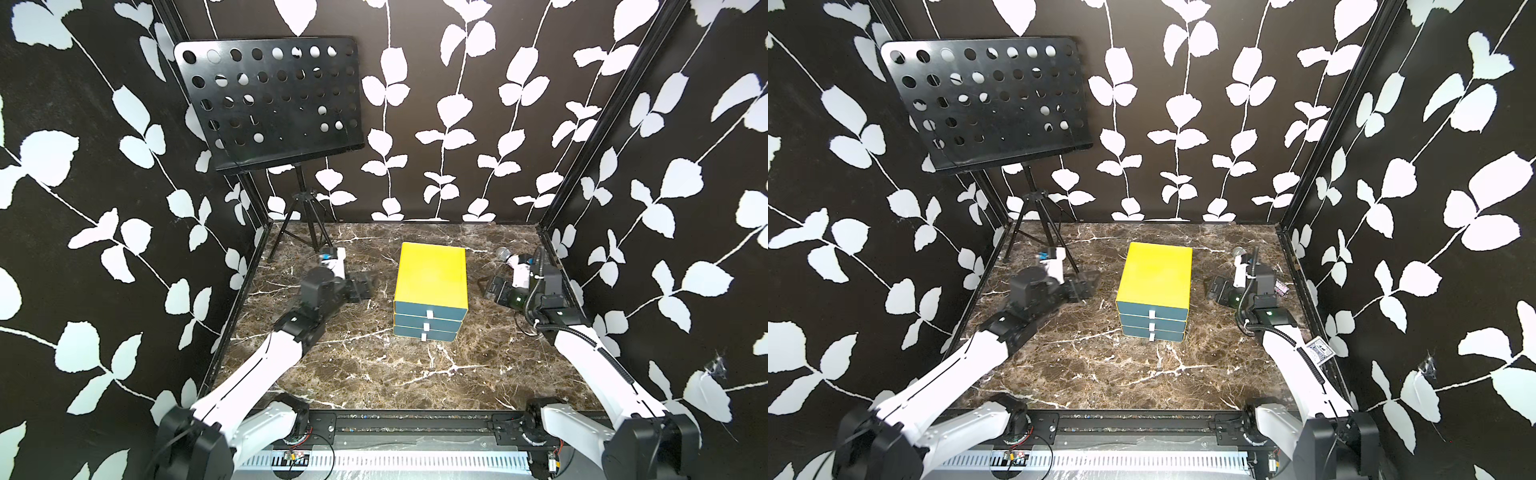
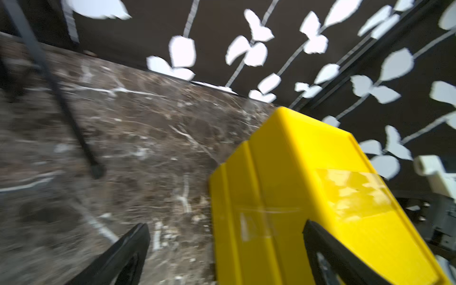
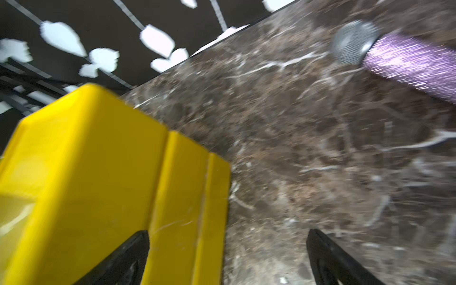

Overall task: Take the postcards out of the drawer
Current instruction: Adjust the storage box at the center of the board.

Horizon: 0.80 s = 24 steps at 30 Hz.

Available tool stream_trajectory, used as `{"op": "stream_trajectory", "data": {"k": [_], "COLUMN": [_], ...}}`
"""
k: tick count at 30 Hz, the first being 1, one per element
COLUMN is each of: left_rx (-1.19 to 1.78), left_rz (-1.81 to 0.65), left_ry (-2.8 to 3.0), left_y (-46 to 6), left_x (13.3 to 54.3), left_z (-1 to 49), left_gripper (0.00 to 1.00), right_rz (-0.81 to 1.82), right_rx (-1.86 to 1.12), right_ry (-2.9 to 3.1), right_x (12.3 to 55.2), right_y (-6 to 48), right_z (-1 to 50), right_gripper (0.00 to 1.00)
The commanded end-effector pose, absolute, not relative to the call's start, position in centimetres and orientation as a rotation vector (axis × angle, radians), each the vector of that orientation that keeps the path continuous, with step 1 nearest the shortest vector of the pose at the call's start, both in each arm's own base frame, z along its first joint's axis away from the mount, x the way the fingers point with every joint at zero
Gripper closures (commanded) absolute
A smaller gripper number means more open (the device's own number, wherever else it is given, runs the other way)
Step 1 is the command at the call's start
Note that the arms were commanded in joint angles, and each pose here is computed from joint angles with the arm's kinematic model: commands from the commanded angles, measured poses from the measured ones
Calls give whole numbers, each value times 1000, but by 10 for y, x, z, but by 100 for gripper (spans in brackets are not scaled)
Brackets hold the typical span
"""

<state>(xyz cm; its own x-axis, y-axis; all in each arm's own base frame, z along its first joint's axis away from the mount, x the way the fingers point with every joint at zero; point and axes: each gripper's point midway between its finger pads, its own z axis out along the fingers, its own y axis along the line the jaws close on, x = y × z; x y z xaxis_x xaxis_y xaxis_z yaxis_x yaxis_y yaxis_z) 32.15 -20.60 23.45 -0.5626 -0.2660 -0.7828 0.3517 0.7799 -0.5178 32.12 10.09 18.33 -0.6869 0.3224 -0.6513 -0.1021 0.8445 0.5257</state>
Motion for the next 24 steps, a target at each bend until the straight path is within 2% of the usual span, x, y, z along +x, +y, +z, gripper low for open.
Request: {"op": "stream_trajectory", "data": {"k": [1, 7, 12, 24], "left_rx": [84, 161, 186, 186], "left_rz": [-1014, -1106, -1132, -1126], "left_ry": [1932, 1913, 1941, 2046], "left_y": [-245, -280, -297, -286], "left_x": [324, 330, 331, 300], "left_z": [269, 286, 278, 264], "left_gripper": [1, 1, 1, 1], "right_rz": [893, 1008, 1027, 1089], "right_rx": [130, 127, 116, 50], "right_ry": [2183, 2123, 2064, 1967], "right_x": [305, 283, 273, 328], "right_y": [129, 141, 141, 161], "right_z": [199, 209, 222, 247], "right_gripper": [1, 1, 1, 3]}}
